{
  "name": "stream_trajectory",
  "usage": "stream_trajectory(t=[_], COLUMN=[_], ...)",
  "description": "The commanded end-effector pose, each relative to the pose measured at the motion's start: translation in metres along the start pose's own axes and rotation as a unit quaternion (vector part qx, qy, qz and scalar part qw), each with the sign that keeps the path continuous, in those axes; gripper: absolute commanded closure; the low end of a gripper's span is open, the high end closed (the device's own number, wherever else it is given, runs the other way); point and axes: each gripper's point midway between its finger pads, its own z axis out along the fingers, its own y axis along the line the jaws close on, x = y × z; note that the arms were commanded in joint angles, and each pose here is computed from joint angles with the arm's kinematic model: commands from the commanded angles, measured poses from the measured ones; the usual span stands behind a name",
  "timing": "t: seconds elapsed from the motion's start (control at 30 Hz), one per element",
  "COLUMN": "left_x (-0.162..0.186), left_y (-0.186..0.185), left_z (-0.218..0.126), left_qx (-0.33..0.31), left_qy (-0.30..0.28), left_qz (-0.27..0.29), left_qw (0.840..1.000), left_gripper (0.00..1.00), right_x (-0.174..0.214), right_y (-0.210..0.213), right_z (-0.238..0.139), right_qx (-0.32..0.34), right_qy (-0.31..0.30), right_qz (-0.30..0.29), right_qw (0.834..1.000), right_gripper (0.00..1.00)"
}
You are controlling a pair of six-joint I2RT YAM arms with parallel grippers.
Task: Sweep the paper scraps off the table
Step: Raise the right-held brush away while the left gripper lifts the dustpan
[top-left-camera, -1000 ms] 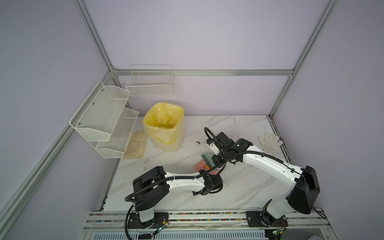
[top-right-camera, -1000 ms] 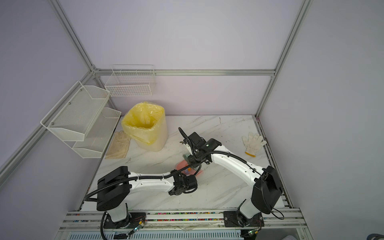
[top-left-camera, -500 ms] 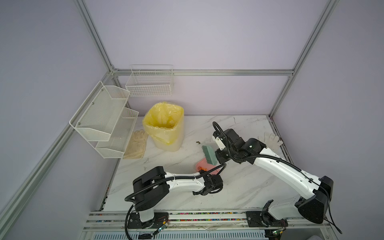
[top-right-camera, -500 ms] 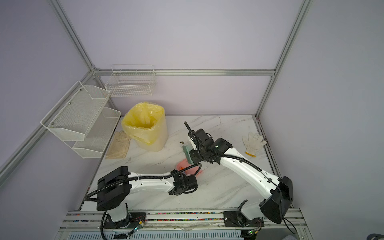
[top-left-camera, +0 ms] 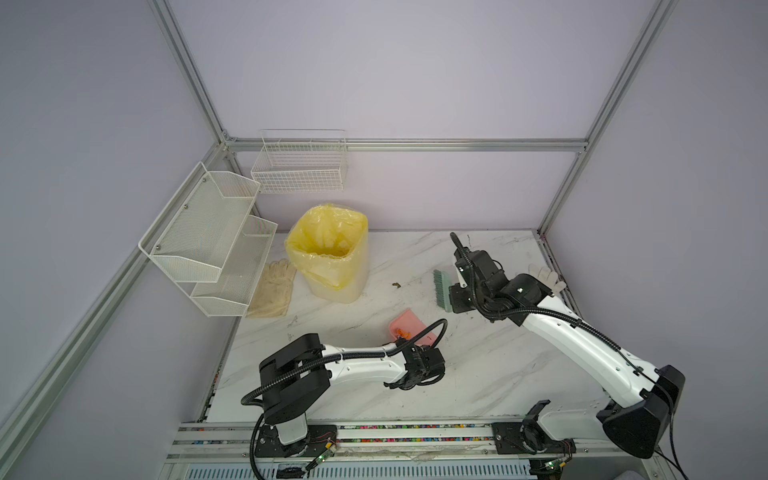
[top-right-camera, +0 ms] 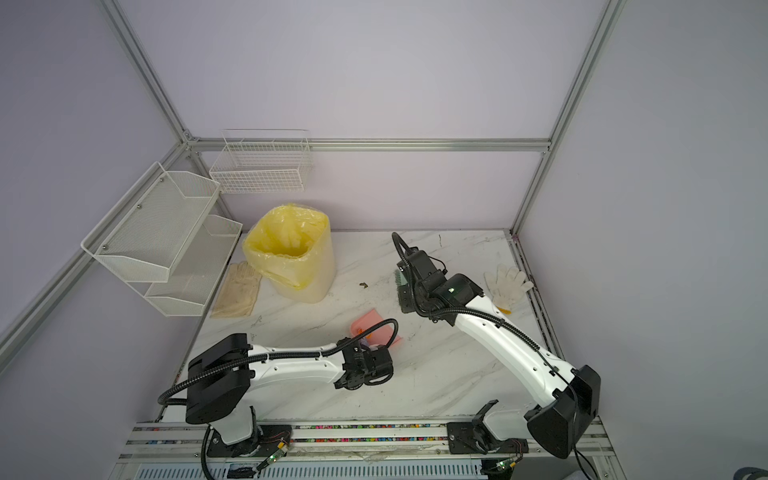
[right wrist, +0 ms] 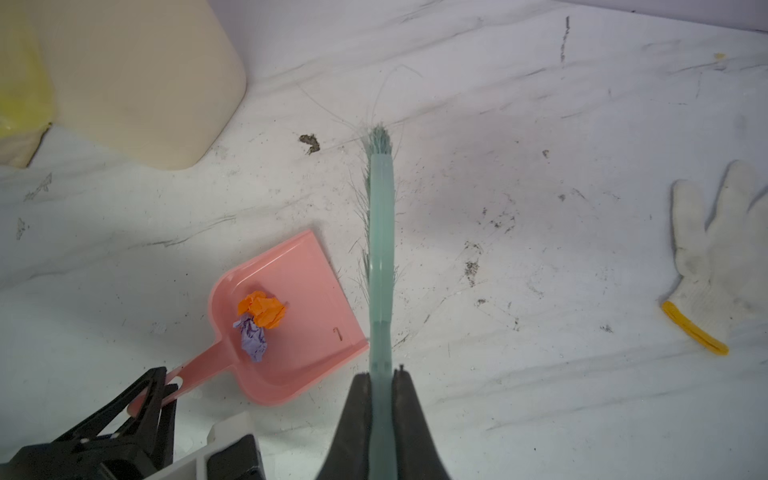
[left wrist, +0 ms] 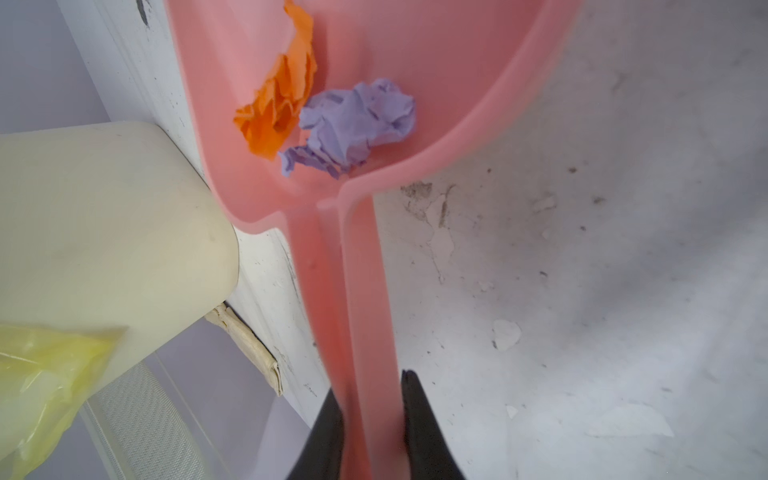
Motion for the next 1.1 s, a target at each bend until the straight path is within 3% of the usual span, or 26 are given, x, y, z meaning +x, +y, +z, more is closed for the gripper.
stream_trajectory(t=[0.0,0.4,1.07], left_x=[-0.023,-0.025,-0.025], left_y=[0.039,0.078,0.157], left_z=[-0.033,-0.055,-0.101], left_qx=[-0.029,-0.051,-0.082], left_qy=[-0.052,-0.078,-0.132], left_qz=[-0.041,-0.062,-0.102], left_qw=[0.997,0.994,0.983], left_gripper=[0.83,0.83,0.85], right_x=[-0.010,-0.014,-0.011], right_y=[-0.016,-0.045,-0.054], right_z=[-0.006,-0.019,-0.020], right_qx=[0.017,0.042,0.048], right_qy=[-0.031,-0.072,-0.081], right_qz=[0.035,0.072,0.076], right_qw=[0.999,0.994,0.993], right_gripper=[1.00,1.00,1.00])
